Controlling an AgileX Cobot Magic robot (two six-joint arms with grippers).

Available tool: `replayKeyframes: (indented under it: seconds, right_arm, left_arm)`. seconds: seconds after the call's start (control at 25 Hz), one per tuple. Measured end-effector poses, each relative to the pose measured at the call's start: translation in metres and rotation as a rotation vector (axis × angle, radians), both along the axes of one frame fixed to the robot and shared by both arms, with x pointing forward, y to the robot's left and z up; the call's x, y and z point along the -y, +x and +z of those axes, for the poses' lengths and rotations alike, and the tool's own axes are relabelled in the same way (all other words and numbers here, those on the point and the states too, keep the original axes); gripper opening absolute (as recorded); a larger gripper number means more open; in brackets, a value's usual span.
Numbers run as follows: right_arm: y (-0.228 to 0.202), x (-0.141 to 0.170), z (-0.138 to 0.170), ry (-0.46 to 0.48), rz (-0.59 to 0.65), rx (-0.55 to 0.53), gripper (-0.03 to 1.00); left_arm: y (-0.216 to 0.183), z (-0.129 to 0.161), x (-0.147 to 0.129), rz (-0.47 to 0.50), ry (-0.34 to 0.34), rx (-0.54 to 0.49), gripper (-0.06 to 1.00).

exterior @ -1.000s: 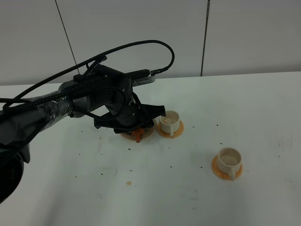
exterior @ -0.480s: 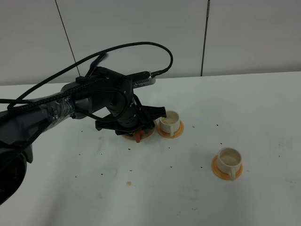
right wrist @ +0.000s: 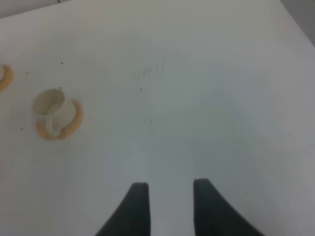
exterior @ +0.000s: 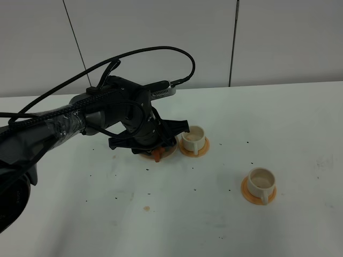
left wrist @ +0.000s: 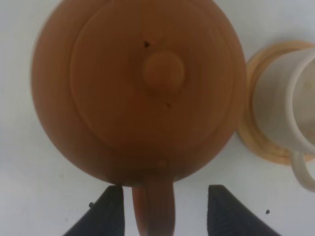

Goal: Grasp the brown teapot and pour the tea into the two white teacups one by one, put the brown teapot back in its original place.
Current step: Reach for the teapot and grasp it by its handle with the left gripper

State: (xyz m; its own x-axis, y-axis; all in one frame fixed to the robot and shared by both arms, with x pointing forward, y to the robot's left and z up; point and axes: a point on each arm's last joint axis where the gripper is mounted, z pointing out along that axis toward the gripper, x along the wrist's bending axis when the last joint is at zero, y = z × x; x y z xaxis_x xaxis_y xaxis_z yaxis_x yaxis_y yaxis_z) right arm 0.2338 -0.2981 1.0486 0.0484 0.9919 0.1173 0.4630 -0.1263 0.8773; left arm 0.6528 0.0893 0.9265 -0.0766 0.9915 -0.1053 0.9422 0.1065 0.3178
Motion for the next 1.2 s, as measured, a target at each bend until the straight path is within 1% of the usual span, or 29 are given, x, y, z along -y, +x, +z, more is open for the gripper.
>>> replayKeyframes:
  seconds: [0.4, 0.76, 1.2]
  right_arm:
    - [0.0, 0.0, 0.0, 0.0, 0.0, 0.0, 0.22]
    - [0.0, 0.0, 0.0, 0.0, 0.0, 0.0, 0.23]
    - [0.0, 0.0, 0.0, 0.0, 0.0, 0.0, 0.23]
  left_arm:
    - [-0.0016, -0.0006, -0.0011, 0.003, 0.011, -0.019, 0.45]
    - [0.0005, 0.0002, 0.0003, 0.0, -0.004, 0.005, 0.45]
    - [0.001, 0.0002, -0.0005, 0.005, -0.006, 0.006, 0.45]
